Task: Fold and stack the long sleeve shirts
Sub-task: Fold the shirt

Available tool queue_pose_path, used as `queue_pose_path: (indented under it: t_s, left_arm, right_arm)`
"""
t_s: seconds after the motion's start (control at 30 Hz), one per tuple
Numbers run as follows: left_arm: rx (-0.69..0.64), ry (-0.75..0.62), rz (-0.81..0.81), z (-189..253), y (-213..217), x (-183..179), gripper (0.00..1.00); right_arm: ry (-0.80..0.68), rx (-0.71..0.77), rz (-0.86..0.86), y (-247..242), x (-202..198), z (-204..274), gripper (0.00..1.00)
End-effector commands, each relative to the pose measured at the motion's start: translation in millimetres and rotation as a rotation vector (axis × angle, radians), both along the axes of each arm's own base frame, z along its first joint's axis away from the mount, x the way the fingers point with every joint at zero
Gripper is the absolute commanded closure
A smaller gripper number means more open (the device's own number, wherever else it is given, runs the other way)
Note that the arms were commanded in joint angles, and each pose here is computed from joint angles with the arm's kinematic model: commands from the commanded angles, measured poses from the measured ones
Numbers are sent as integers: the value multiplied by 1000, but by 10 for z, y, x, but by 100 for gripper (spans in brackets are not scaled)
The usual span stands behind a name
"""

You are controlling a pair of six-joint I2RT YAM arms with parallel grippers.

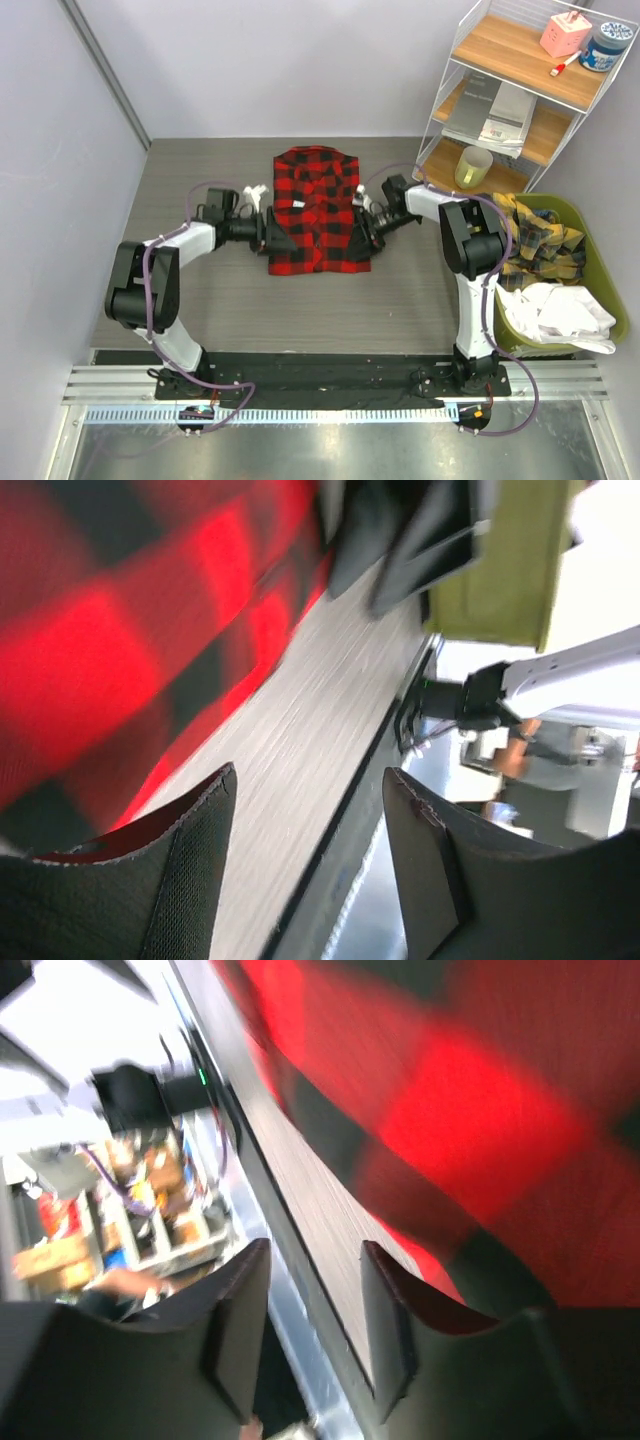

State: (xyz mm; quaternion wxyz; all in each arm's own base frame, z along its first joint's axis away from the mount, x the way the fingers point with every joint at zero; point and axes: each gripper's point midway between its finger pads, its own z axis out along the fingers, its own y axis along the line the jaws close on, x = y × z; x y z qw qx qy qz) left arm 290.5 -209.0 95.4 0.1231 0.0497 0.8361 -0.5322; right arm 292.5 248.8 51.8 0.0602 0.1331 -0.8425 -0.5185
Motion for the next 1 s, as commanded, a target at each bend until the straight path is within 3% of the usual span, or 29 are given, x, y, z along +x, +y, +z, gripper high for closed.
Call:
queue_pose_path:
  t_s: [0.0, 0.1, 0.33, 0.53, 0.67, 0.83, 0.97]
  left_arm:
    - [-36, -214, -15, 537, -214, 412, 40]
    - [-30, -235, 51, 434, -320, 821, 40]
    - [58, -38, 193, -431, -209, 1341, 40]
    - [142, 78, 203, -910, 75, 1184, 41]
    - [123, 128, 157, -924, 54, 810, 40]
    - [102, 6, 94, -516, -11, 528, 39]
    - [153, -269, 91, 86, 146, 692, 36]
  right_arm:
    - [-284, 95, -116, 284, 758, 727, 56]
    - [-283, 123, -183, 462, 1100, 656, 60]
    - [-292, 52, -218, 618, 1572, -24, 61]
    - [-231, -50, -162, 422, 1205, -617, 62]
    - [-235, -56, -134, 396, 997, -568, 62]
    - [-272, -24, -101, 435, 750, -227, 60]
    - [-351, 30, -101, 491, 791, 265, 59]
